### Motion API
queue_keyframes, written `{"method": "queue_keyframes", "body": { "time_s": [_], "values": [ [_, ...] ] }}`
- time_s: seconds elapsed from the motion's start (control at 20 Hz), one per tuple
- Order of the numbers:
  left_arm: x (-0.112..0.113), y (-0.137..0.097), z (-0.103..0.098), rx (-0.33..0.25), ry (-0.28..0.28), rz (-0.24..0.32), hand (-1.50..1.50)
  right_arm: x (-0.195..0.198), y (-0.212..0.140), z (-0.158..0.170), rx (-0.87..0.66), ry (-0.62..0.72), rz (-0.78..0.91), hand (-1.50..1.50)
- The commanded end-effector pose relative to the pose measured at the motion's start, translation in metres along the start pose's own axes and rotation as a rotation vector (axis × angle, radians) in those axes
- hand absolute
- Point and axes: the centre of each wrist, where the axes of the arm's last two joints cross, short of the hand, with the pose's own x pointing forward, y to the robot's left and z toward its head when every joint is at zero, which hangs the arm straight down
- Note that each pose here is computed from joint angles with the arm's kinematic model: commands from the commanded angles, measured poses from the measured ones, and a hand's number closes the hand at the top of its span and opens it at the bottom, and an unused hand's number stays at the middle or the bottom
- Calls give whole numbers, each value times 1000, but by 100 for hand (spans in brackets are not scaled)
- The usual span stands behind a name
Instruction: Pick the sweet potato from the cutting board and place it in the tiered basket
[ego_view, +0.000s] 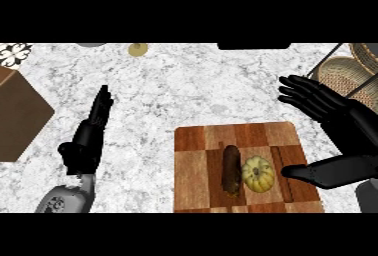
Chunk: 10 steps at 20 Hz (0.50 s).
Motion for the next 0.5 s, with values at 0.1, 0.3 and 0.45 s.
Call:
{"method": "queue_keyframes", "body": {
  "time_s": [0.1,0.3,0.45],
  "values": [
    [-7,-4,6,-11,6,-4,0,68,-1,14,134,131,545,-150],
    [-5,-3,4,-25,2,-17,0,95,25,17,270,248,893,-150],
    [0,-15,2,-51,3,-3,0,112,54,17,302,288,1100,-150]
  ]
}}
